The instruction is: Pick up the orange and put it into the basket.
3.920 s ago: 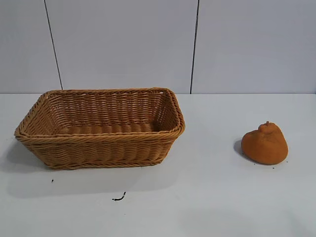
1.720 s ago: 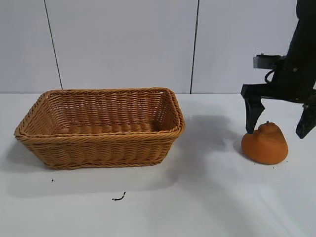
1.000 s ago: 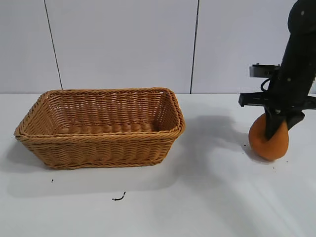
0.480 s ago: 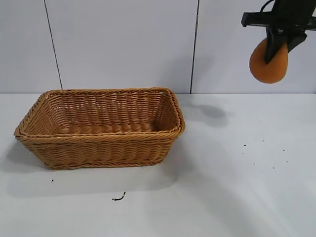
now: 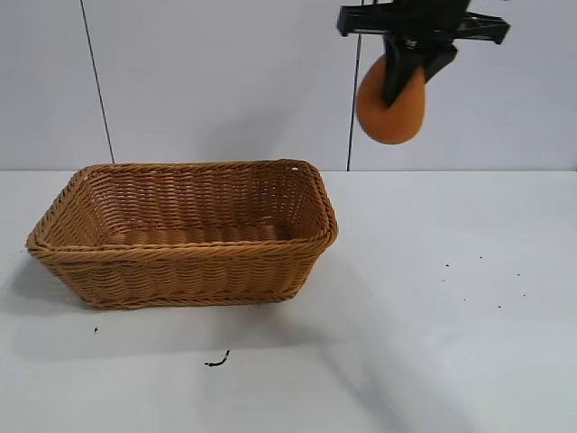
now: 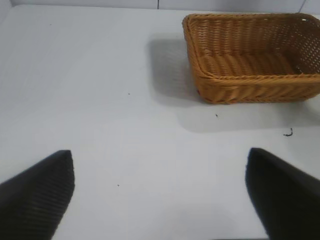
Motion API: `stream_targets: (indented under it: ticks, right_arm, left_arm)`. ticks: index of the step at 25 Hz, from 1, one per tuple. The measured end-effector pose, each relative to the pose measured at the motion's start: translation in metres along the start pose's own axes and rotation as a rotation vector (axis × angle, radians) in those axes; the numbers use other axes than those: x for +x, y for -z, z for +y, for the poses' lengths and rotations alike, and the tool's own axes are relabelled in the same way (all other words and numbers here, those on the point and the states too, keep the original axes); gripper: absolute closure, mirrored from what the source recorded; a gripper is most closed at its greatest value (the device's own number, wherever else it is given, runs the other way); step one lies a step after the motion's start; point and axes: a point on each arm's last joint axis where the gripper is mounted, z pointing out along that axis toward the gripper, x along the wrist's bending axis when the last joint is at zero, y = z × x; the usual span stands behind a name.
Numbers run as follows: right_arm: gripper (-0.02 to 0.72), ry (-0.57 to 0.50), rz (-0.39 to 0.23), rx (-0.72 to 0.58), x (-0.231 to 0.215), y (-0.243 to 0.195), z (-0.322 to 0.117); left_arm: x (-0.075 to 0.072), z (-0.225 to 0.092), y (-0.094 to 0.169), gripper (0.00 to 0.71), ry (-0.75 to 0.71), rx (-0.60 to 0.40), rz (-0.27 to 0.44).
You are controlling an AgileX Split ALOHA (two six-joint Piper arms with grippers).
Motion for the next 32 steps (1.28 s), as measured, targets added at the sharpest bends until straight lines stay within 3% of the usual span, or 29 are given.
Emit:
stream_targets:
  ticks: [4,12,13,15,16,17,18,20,24,29,32]
  right_arm:
    - [0.652,0.037,0.028,-0.024,0.028,-0.035,0.000]
    - [0.652,0.016,0.035,-0.039,0.034,-0.087,-0.003]
    - [0.630,0.014,0.036,-0.036,0.034,-0.089,-0.003]
    - [0.517,0.012,0.035,-0.033,0.034,-0.090,-0.004]
    - [0.517,0.012,0.035,-0.033,0.034,-0.090,-0.004]
    - [0.324,0.012,0.034,-0.025,0.034,-0.090,-0.005]
    - [0.220,0.017,0.033,-0.015,0.034,-0.089,-0.005]
    - [0.101,0.028,0.028,0.006,0.034,-0.083,-0.003]
    - [0.041,0.043,0.011,0.014,0.034,-0.060,0.009]
    - [0.031,0.028,-0.004,-0.023,0.024,-0.022,0.028]
    - [0.031,0.004,-0.048,-0.032,0.003,-0.012,0.032]
  left_arm:
    - [0.000,0.000,0.000,0.044,0.000,0.000,0.000]
    - [0.000,0.000,0.000,0.044,0.000,0.000,0.000]
    - [0.000,0.000,0.000,0.044,0.000,0.000,0.000]
    - [0.000,0.000,0.000,0.044,0.000,0.000,0.000]
    - [0.000,0.000,0.000,0.044,0.000,0.000,0.000]
    - [0.000,0.000,0.000,0.044,0.000,0.000,0.000]
    - [0.000,0.000,0.000,0.044,0.000,0.000,0.000]
    - [0.000,0.000,0.000,0.044,0.000,0.000,0.000]
    - [0.000,0.000,0.000,0.044,0.000,0.002,0.000]
    - [0.000,0.000,0.000,0.044,0.000,0.001,0.000]
    - [0.000,0.000,0.000,0.044,0.000,0.001,0.000]
